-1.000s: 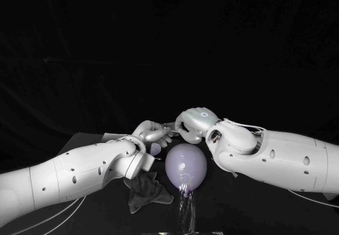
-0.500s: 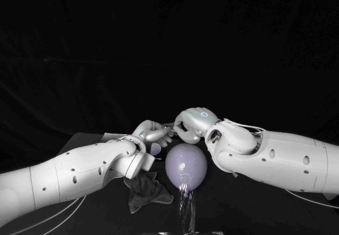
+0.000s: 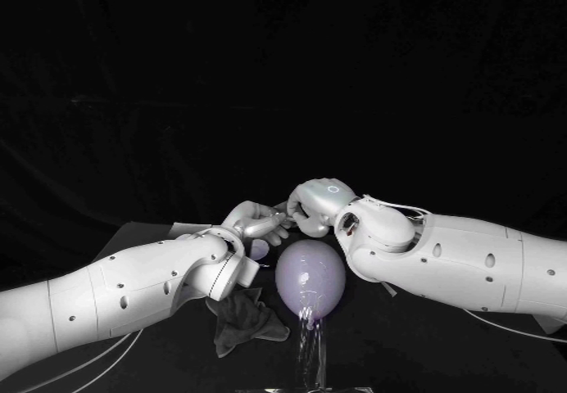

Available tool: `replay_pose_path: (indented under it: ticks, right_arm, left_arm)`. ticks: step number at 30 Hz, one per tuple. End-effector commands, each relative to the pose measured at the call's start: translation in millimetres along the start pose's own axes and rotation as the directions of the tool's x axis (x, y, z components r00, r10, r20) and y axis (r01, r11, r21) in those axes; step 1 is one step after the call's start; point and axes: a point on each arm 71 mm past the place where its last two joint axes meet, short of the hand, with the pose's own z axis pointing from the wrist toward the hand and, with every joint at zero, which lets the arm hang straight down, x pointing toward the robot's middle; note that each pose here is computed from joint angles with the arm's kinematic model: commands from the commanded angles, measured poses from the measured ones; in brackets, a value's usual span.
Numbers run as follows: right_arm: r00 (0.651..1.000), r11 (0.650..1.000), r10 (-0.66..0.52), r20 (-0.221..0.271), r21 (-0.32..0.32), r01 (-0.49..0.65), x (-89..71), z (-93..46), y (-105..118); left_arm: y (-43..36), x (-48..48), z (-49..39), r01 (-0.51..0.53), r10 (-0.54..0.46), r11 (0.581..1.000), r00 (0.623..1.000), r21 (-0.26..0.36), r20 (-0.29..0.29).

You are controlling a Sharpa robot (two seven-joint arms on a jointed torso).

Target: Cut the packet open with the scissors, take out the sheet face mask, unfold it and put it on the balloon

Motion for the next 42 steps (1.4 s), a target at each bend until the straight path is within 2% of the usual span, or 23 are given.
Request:
replay_pose_path:
  ticks: [1, 12, 22, 31, 42]
  right_arm:
    - [0.998, 0.999, -0.037, -0.042, 0.002, 0.038, 3.1, 0.7, 0.5]
    - [0.995, 0.998, -0.051, -0.083, 0.028, 0.054, 5.9, 0.2, -1.8]
    - [0.998, 0.995, -0.059, -0.026, 0.082, 0.061, 1.2, -2.2, -6.9]
    - [0.998, 0.994, -0.055, -0.015, 0.092, 0.057, 0.3, -2.9, -7.3]
    - [0.999, 0.994, 0.037, 0.025, 0.099, -0.039, -2.1, -3.9, -7.1]
  left_arm:
    - [-5.3, 2.2, -0.2, -0.005, 0.006, 0.999, 1.000, 0.039, -0.010]
    - [-6.4, 0.4, -0.7, 0.006, -0.007, 0.999, 1.000, 0.053, 0.012]
    - [-6.3, 2.3, -1.3, 0.013, -0.013, 0.999, 1.000, 0.047, -0.009]
    - [-7.0, 4.6, -1.8, 0.016, -0.015, 0.999, 0.999, 0.048, -0.029]
    - [-8.3, 6.9, -2.1, 0.019, -0.016, 0.998, 0.999, 0.059, -0.048]
